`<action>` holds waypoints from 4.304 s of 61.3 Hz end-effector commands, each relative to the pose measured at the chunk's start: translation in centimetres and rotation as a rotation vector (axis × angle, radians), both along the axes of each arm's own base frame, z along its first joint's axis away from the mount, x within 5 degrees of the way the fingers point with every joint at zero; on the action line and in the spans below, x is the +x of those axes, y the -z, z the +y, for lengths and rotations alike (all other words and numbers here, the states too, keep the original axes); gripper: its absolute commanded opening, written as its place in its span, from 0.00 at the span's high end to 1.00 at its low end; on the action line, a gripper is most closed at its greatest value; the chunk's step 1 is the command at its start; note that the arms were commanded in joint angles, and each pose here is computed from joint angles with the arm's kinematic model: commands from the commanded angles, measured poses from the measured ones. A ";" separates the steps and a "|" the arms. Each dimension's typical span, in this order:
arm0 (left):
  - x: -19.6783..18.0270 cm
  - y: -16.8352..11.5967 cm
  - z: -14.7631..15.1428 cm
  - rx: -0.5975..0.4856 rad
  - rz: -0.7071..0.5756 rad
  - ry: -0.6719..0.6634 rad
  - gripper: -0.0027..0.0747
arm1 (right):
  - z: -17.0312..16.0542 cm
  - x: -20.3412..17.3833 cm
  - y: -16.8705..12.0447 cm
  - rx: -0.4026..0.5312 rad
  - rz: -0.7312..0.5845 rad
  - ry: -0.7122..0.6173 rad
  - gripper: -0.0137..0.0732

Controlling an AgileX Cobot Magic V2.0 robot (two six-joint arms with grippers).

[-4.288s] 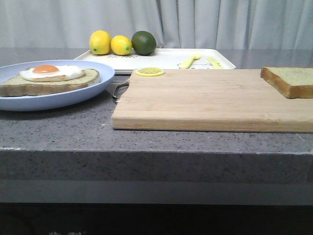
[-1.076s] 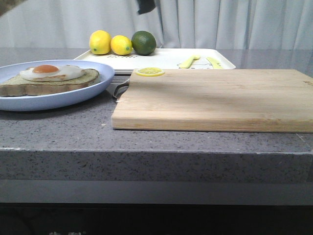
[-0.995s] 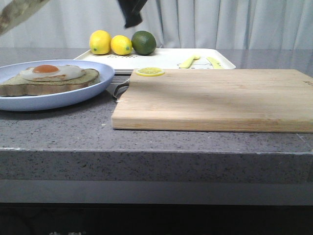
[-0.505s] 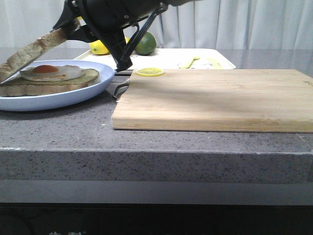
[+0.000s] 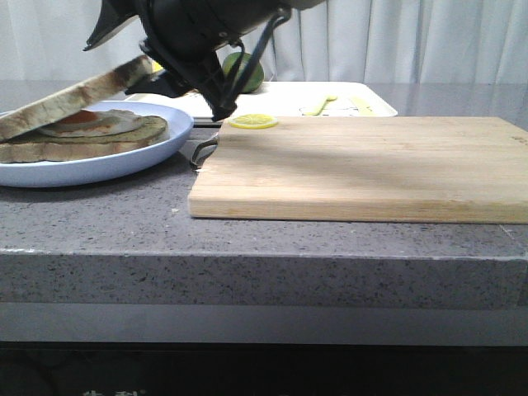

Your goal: Place bread and move sandwich to tray

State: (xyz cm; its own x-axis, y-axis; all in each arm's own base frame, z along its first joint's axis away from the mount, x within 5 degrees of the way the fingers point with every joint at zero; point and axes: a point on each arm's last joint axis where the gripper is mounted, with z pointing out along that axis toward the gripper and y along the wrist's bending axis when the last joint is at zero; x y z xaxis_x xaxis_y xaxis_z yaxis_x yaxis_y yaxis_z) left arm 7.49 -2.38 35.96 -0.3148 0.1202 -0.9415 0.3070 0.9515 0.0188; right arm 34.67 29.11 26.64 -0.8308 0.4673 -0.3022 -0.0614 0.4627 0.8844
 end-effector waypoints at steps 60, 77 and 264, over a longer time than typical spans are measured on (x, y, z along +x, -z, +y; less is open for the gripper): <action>0.3 -1.6 -0.2 -0.035 -0.087 0.009 0.32 | -17.9 -14.5 -17.1 -0.908 -0.697 -0.293 0.33; 0.2 -1.7 -0.2 -0.036 -0.089 0.009 0.32 | -20.5 -19.4 -15.6 -0.877 -0.810 -0.177 0.33; 35.1 -1.3 -2.6 -0.581 0.531 0.064 0.99 | -22.2 -22.9 -14.3 -0.841 -0.889 -0.100 0.33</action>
State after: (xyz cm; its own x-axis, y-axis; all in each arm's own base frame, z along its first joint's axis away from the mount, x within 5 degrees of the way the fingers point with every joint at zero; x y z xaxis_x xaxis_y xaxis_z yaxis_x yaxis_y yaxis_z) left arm 42.10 -4.15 33.62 -0.8259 -0.1563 -0.5417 0.1969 0.8203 -0.5370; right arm 11.79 7.00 39.41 -0.2793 -0.2536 -0.9261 -0.5749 0.8167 -0.0503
